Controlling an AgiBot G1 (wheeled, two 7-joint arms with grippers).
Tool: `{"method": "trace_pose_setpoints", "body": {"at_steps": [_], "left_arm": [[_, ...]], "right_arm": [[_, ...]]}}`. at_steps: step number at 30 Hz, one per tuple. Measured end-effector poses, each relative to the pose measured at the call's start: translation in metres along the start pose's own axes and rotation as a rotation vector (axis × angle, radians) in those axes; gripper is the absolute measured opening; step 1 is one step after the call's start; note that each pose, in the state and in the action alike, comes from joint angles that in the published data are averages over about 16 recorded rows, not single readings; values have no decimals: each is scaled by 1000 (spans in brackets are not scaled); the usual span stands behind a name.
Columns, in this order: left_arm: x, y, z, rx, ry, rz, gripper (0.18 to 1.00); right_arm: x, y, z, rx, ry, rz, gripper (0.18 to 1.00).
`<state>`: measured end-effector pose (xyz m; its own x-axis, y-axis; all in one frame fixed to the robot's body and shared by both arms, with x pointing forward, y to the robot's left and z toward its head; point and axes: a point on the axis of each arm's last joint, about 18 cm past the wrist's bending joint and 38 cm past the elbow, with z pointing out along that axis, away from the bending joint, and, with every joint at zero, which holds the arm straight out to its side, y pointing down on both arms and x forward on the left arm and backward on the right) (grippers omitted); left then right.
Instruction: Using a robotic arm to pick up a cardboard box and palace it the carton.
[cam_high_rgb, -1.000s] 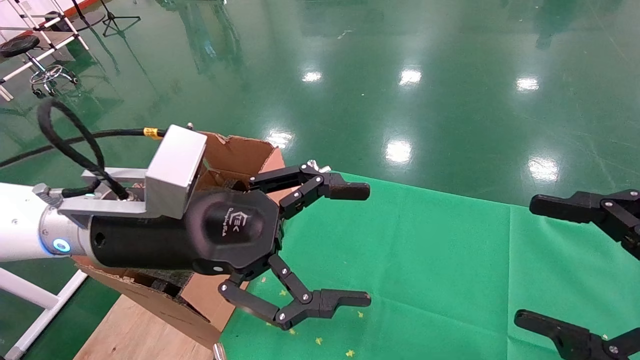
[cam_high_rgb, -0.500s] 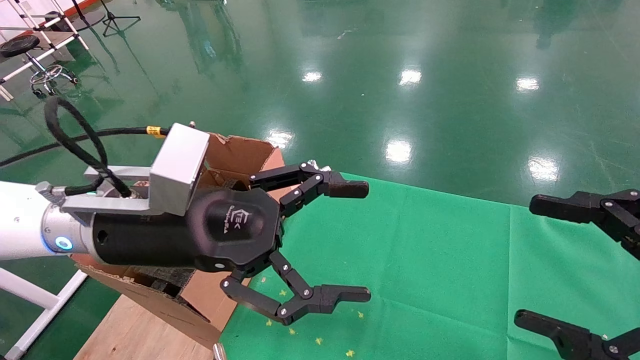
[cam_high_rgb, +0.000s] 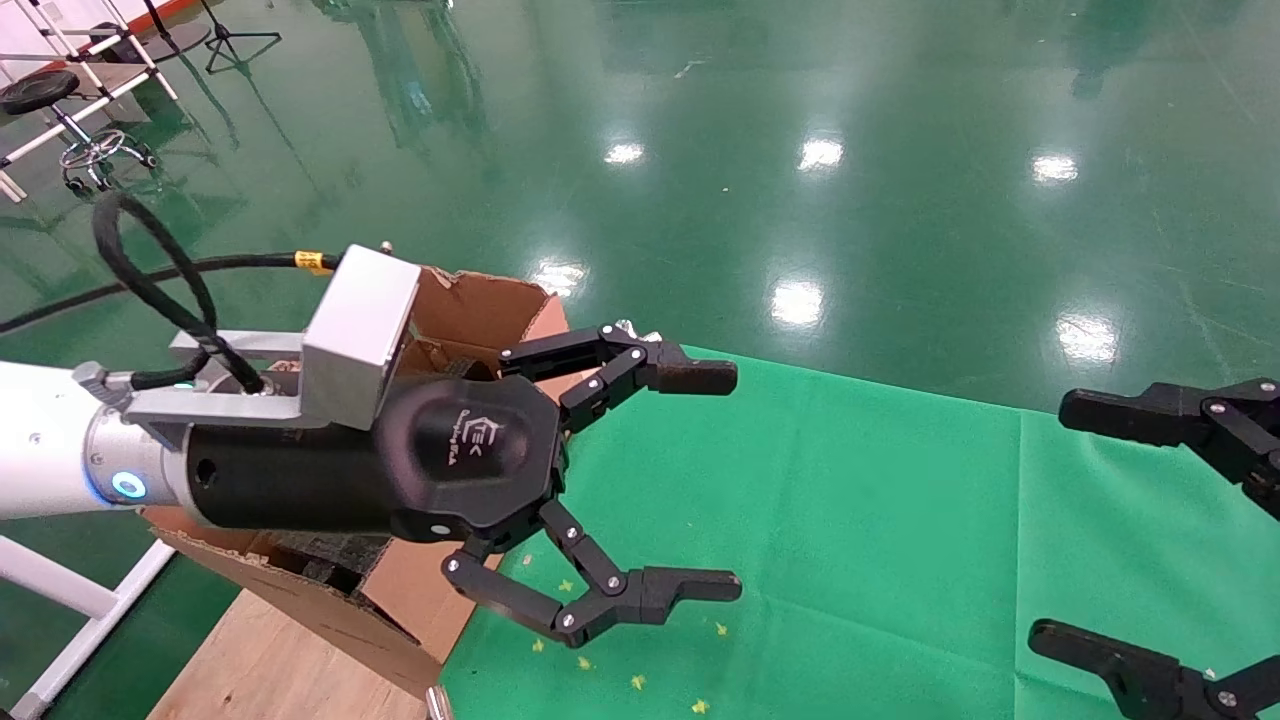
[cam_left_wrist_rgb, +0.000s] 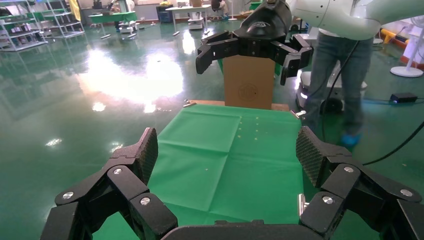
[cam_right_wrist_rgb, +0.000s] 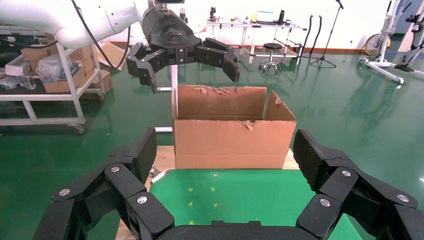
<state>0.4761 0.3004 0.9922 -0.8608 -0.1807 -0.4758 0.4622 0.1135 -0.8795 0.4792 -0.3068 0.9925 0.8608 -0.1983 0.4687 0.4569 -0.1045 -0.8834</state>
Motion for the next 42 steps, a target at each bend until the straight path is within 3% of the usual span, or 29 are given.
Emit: {"method": "trace_pose_setpoints", "body": {"at_steps": [42], "left_arm": [[0, 0, 0, -1, -1, 0, 1001]], "right_arm": [[0, 0, 0, 0, 0, 0, 1001]]}}
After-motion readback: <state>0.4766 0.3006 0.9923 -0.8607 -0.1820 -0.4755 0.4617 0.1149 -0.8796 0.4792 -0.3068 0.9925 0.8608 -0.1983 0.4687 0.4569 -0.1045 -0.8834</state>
